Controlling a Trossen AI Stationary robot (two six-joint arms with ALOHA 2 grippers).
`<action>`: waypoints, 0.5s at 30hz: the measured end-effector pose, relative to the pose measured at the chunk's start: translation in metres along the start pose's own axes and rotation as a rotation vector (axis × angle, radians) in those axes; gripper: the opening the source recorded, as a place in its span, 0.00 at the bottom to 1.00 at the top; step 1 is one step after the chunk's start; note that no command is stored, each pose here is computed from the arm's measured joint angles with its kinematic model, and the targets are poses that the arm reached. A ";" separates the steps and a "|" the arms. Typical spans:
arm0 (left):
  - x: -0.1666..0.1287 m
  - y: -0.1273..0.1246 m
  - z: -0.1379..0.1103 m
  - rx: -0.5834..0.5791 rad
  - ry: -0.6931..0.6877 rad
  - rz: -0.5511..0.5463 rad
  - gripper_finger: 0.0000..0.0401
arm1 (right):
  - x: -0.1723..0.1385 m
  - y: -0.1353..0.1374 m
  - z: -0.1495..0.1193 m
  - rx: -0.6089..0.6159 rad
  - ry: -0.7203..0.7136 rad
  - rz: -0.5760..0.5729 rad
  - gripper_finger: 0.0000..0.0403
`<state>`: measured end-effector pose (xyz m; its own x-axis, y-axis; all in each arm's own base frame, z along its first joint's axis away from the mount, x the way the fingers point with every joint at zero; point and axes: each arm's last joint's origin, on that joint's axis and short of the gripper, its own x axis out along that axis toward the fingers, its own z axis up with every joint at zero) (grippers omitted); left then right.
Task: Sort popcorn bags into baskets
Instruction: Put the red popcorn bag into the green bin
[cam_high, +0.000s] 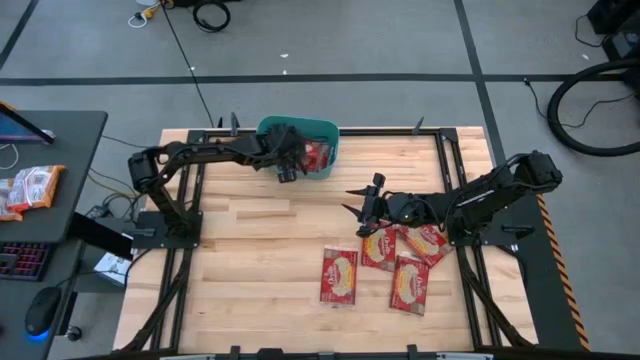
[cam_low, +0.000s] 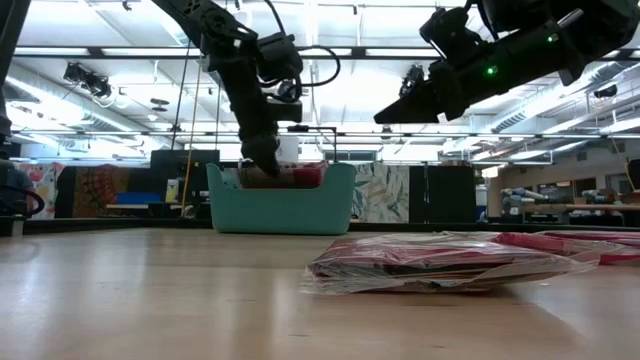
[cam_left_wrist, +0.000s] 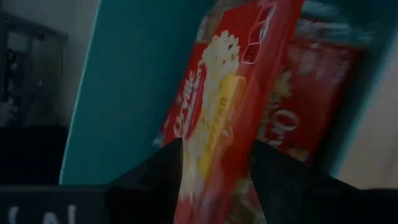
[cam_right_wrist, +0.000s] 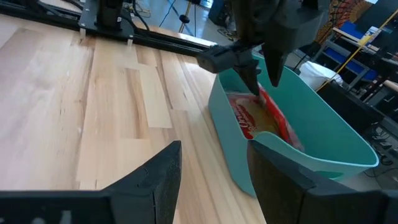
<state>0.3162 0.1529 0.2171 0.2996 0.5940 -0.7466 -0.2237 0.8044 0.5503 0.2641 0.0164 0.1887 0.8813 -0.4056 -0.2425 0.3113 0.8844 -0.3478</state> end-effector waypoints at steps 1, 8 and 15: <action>0.001 0.001 -0.001 -0.010 0.007 0.005 0.45 | 0.000 0.000 0.000 0.000 0.000 0.000 0.46; 0.001 -0.002 -0.004 -0.039 -0.007 -0.123 0.43 | 0.000 0.000 0.000 0.000 0.000 0.000 0.46; -0.025 -0.016 0.015 0.035 -0.039 -0.290 0.43 | 0.000 0.000 -0.001 -0.004 0.013 0.003 0.46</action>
<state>0.3265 0.1257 0.2329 0.3823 0.3388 -0.8597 -0.0920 0.9397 0.3294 0.2637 0.0163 0.1873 0.8777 -0.4057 -0.2553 0.3071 0.8849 -0.3503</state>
